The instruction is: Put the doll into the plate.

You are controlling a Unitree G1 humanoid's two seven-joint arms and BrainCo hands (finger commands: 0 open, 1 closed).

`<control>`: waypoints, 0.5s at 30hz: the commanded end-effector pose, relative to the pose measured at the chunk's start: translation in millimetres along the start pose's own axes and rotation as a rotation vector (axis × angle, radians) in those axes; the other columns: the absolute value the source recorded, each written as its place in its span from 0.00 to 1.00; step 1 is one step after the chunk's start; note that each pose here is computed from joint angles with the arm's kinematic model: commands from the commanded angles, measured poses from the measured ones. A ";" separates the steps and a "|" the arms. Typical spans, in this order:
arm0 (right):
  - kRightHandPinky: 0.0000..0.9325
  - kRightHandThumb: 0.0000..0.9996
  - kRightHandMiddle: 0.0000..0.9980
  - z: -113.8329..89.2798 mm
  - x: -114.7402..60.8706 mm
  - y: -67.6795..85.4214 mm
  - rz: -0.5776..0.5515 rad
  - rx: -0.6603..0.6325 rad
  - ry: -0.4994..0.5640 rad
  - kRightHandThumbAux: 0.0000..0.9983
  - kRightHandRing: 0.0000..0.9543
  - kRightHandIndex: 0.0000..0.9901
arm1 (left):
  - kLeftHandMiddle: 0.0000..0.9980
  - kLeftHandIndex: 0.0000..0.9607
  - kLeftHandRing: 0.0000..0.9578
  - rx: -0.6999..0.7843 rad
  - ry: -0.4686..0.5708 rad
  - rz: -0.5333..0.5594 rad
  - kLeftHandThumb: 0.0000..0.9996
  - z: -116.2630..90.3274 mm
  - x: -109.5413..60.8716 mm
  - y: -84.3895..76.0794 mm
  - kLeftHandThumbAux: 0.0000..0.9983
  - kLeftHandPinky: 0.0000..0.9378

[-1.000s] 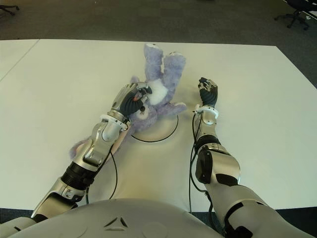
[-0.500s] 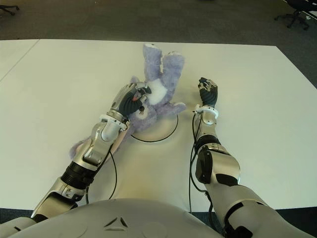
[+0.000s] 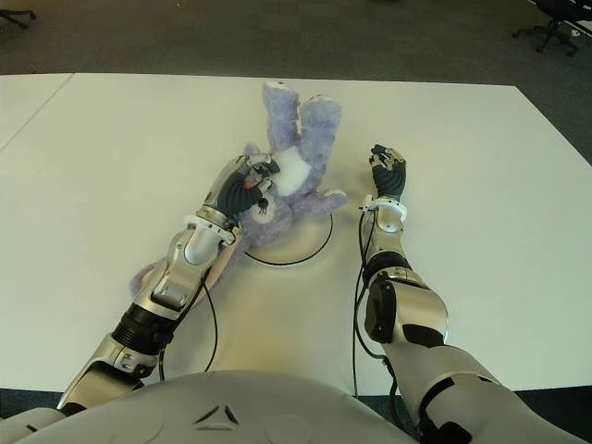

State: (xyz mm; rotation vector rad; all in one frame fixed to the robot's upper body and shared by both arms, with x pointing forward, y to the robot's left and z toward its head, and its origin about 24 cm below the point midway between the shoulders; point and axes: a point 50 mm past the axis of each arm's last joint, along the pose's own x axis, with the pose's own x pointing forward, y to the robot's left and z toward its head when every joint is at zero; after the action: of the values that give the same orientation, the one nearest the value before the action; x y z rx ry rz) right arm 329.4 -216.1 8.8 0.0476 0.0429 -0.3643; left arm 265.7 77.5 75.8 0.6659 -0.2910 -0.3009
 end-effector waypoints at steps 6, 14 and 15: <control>0.21 0.69 0.26 -109.8 -86.8 -6.0 0.000 -0.037 0.500 0.73 0.21 0.42 | 0.12 0.00 0.17 -0.004 0.048 -0.151 0.20 -16.4 -16.4 -7.4 0.38 0.20; 0.21 0.69 0.26 -110.2 -87.6 -4.5 0.006 -0.008 0.500 0.73 0.21 0.42 | 0.01 0.00 0.06 0.008 0.022 -0.201 0.13 -16.2 -17.4 -5.8 0.37 0.00; 0.21 0.69 0.26 -110.1 -87.6 -4.4 0.006 -0.002 0.500 0.73 0.21 0.42 | 0.00 0.00 0.06 0.008 0.020 -0.205 0.12 -16.4 -17.6 -5.5 0.37 0.00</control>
State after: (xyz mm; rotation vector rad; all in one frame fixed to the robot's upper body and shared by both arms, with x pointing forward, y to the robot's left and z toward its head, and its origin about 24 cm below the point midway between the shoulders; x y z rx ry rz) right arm 329.8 -214.5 8.7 0.0464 0.0429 -0.3516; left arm 261.2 86.0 76.6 0.6910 -0.3031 -0.3872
